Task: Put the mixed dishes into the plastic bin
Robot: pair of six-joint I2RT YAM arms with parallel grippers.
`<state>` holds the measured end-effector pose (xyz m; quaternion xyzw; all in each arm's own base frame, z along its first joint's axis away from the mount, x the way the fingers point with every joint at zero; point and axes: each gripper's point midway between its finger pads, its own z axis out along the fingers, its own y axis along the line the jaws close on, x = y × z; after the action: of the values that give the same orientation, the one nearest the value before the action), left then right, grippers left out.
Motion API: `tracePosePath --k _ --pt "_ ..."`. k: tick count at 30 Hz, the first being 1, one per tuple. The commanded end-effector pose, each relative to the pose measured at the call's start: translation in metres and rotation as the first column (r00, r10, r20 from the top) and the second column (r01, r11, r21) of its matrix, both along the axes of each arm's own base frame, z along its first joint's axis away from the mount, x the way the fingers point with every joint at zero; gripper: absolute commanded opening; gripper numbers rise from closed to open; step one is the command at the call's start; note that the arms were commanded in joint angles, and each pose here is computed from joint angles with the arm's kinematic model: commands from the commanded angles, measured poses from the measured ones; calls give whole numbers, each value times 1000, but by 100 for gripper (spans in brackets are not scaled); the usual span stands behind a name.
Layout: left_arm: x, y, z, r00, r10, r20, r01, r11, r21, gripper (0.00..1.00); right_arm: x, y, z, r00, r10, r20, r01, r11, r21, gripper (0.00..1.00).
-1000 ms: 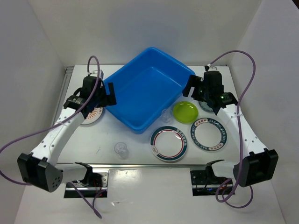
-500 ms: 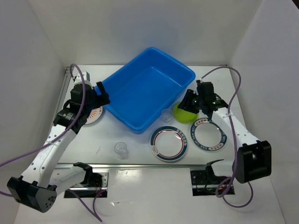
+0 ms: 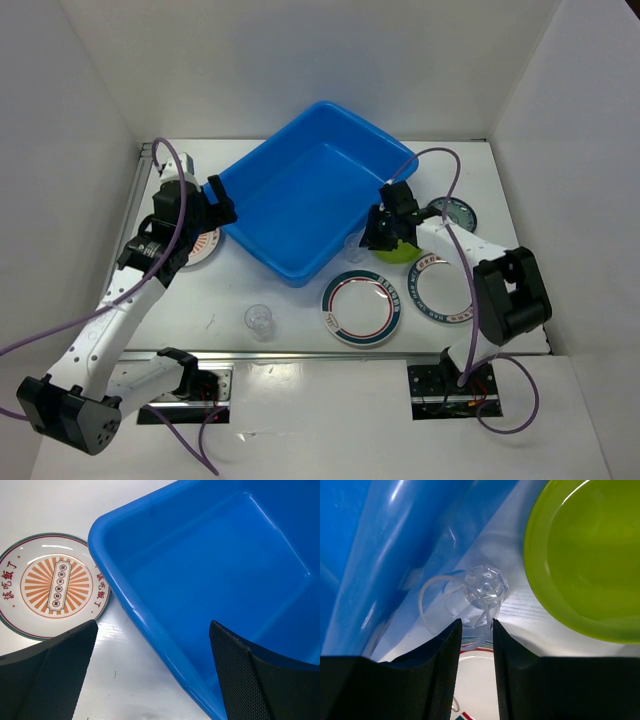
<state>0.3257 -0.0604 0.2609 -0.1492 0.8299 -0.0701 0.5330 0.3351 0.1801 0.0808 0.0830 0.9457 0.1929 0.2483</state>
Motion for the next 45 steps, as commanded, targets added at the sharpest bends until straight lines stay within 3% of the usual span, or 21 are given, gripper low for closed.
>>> tracePosePath --k 1,3,4,6,13,16,21,25,30,36,40,41,45 --pt "1 3 15 998 19 68 -18 1000 -15 99 17 7 1 999 13 51 -11 999 -50 35" --pt "-1 4 18 997 20 77 -18 1000 -17 99 18 10 -3 999 16 45 -13 998 -64 30" --pt "-1 4 18 997 20 77 -18 1000 -17 99 17 10 -7 999 12 47 -8 996 -91 16" --pt "-2 6 21 996 29 87 -28 999 -16 99 16 11 -5 999 13 49 -8 993 -114 1" --pt "-4 10 22 995 47 89 -47 999 -10 99 19 -4 97 975 14 222 30 981 -192 1" --pt "-3 8 24 994 43 97 -41 999 -24 99 7 -24 134 975 55 215 10 957 -291 1" --pt "-3 8 29 993 43 105 -41 999 -27 99 2 -61 154 984 30 177 58 879 -473 1" --pt "-2 12 33 991 59 116 -58 998 -15 99 31 -60 183 968 3 252 125 862 -491 1" --pt "-5 17 38 989 73 125 -74 997 1 99 48 -44 158 978 43 206 71 855 -514 1" --pt "-6 17 29 992 68 108 -70 997 16 99 118 -22 209 904 36 427 178 875 -451 1" --pt "0 13 27 993 46 105 -48 999 18 99 178 -9 180 905 38 423 163 888 -430 1" --pt "0 13 23 994 46 96 -48 999 21 99 200 1 141 926 47 375 141 878 -458 1" --pt "-4 13 20 994 49 95 -51 999 13 99 238 0 110 935 32 354 136 887 -441 1"
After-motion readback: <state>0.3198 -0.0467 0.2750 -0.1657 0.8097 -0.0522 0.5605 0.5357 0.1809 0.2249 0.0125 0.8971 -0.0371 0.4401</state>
